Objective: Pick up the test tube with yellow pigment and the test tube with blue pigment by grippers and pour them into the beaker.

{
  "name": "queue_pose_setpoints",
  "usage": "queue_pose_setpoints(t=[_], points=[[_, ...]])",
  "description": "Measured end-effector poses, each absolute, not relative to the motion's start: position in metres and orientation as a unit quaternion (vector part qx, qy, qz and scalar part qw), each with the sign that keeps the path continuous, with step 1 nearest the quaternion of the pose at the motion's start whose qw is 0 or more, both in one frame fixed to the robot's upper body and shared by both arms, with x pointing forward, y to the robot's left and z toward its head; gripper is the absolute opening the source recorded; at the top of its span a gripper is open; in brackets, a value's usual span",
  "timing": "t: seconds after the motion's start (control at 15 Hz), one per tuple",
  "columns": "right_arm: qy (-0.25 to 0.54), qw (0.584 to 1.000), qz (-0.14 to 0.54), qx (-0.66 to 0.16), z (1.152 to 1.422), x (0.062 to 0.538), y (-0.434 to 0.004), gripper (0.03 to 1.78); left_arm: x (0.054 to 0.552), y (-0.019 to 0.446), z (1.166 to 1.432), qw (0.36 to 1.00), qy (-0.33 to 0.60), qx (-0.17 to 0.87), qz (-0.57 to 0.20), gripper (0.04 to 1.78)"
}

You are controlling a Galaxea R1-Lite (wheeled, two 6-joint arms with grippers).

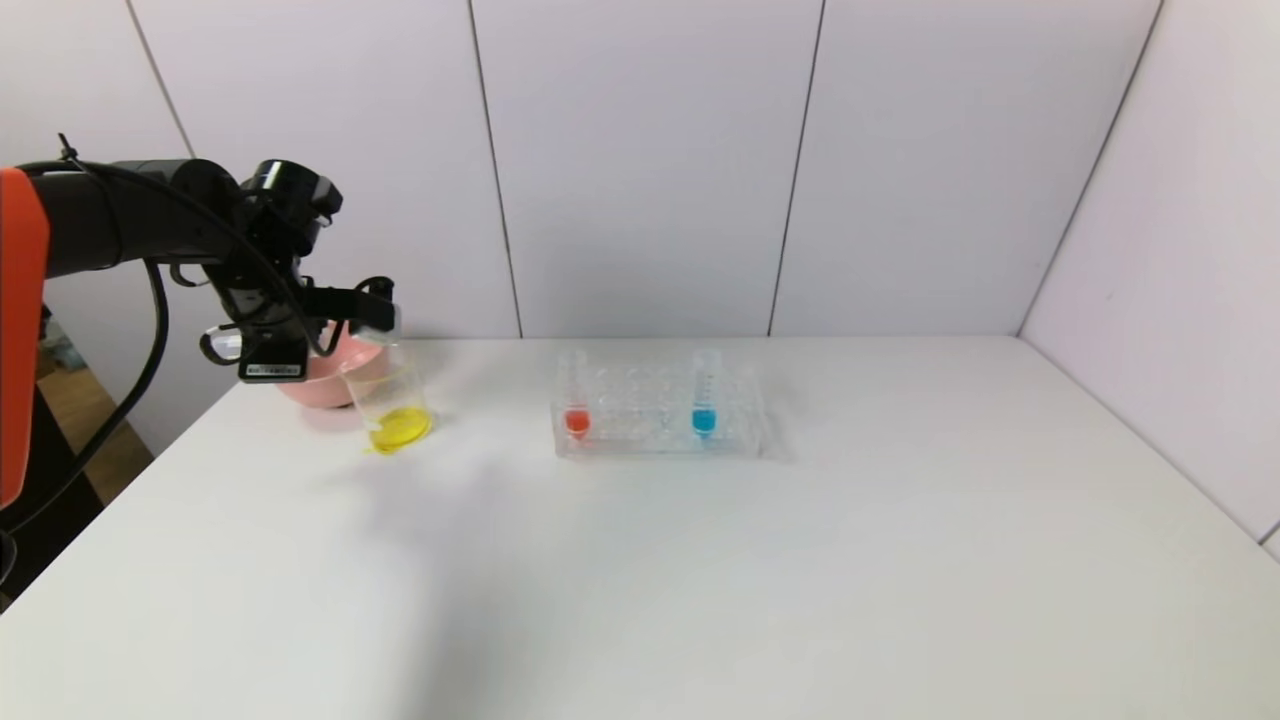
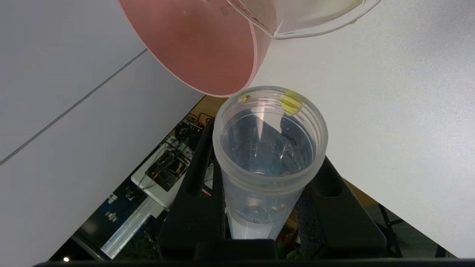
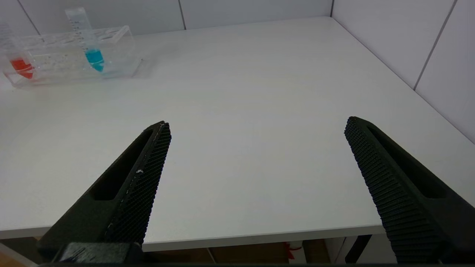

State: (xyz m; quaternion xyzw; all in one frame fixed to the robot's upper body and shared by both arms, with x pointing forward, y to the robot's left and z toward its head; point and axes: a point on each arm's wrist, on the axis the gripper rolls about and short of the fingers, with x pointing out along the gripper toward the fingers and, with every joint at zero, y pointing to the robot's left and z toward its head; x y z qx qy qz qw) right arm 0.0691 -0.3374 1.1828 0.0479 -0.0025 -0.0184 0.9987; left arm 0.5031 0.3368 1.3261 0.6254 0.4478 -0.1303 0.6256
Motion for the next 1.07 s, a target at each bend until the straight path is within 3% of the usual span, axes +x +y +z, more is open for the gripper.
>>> queue_pose_setpoints(t=[1.07], points=[[-0.002, 0.999, -0.018, 0.048, 1.1828, 0.0691, -0.3374, 1.71, 0.499, 0.3377, 1.3312, 0.631, 0.445, 0.622, -0.133, 0.53]])
